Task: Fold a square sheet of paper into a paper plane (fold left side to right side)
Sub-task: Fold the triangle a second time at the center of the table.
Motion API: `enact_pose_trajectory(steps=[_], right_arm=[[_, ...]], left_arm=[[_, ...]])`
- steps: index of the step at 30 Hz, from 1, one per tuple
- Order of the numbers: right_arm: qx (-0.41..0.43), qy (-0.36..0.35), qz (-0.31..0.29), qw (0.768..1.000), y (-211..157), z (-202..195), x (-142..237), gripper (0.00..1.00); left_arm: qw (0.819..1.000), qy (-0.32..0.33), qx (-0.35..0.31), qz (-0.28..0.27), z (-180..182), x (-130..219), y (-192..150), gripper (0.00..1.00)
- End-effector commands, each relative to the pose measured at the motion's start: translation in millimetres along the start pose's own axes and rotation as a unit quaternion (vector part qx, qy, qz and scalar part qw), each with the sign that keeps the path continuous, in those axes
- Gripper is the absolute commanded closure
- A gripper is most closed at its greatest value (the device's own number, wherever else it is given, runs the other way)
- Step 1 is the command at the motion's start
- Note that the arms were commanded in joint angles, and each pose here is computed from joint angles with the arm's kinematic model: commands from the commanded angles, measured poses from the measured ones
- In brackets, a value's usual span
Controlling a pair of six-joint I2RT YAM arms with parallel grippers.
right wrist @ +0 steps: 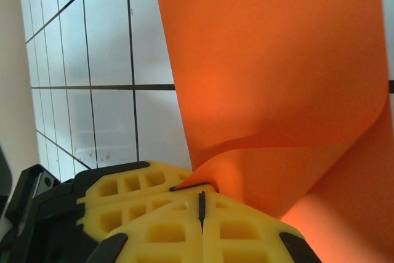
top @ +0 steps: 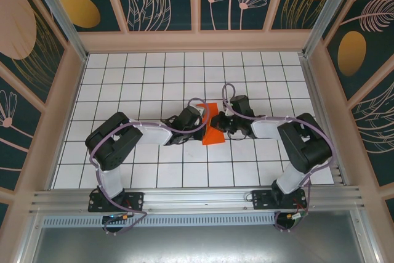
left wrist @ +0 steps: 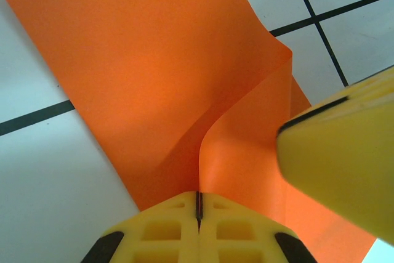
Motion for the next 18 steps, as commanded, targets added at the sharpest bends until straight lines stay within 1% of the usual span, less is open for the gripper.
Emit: enact_pose_trajectory(steps=[1,18], right_arm=[[0.018,0.005,-0.002,1.0,6.6,4.7,-7.0,1.0],[0.027,-0.064,0.015,0.998,-0.3,-14.1,-13.2,1.0]], left_arm=[[0.999,0.022,-0.001,0.027,11.4,-3.8,-11.5,1.0],[0.999,0.027,-0.005,0.028,11.8,-2.7,-11.5,1.0]])
Point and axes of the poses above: each hand's point on the last joint's axis, 136 mm out from that joint toward the fingers, its own x axis back along the fingers, its own z axis along the line the jaws close on, y = z × x, the point moved 10 cm from there along x, back along the fingers, and after that the axes turned 3 degrees about x, right-handed, at the moved point
